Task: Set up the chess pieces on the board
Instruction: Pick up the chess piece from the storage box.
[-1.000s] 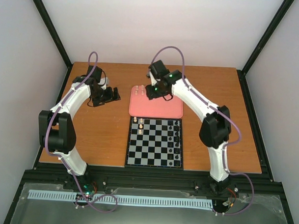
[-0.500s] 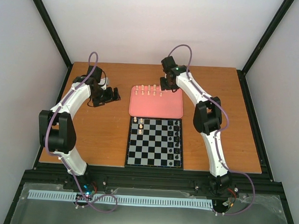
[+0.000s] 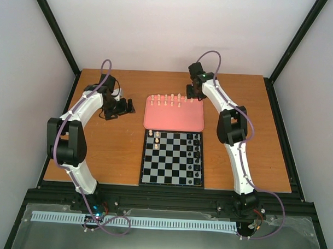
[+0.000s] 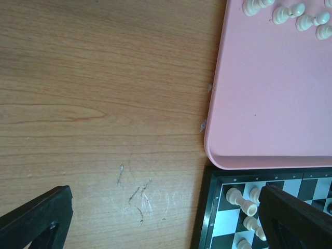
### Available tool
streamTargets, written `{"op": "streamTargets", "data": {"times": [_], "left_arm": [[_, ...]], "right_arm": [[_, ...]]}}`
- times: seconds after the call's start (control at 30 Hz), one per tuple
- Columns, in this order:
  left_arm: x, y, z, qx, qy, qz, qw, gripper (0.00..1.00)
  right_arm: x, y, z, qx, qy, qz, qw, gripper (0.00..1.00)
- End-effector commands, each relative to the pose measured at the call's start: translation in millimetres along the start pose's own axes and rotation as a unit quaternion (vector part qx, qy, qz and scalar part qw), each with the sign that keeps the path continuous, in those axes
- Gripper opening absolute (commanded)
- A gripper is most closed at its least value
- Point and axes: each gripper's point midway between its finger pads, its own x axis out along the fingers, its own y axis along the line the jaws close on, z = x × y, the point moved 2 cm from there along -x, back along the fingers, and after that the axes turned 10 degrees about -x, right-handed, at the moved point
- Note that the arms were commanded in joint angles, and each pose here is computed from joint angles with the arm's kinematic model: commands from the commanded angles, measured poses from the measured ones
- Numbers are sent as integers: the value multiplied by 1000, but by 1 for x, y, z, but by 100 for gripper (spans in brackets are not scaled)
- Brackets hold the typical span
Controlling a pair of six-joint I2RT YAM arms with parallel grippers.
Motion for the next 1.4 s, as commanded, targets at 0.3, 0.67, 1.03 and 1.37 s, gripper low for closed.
{"op": "streamTargets", "data": {"times": [0.3, 0.67, 1.03, 1.37], "left_arm": [[-8, -7, 12, 8, -13, -11, 1000, 100], [-3, -5, 11, 5, -6, -7, 1000, 100], [-3, -4, 10, 4, -8, -6, 1000, 100], [-6, -4, 14, 3, -15, 0, 1000, 100]], "right_arm": [[30, -6, 4, 8, -3, 18, 1000, 42], [42, -3, 2, 14, 3, 37, 999, 25], [22, -5, 2, 13, 7, 35, 999, 3], [-88, 31, 7, -18, -51, 49, 997, 3]]}}
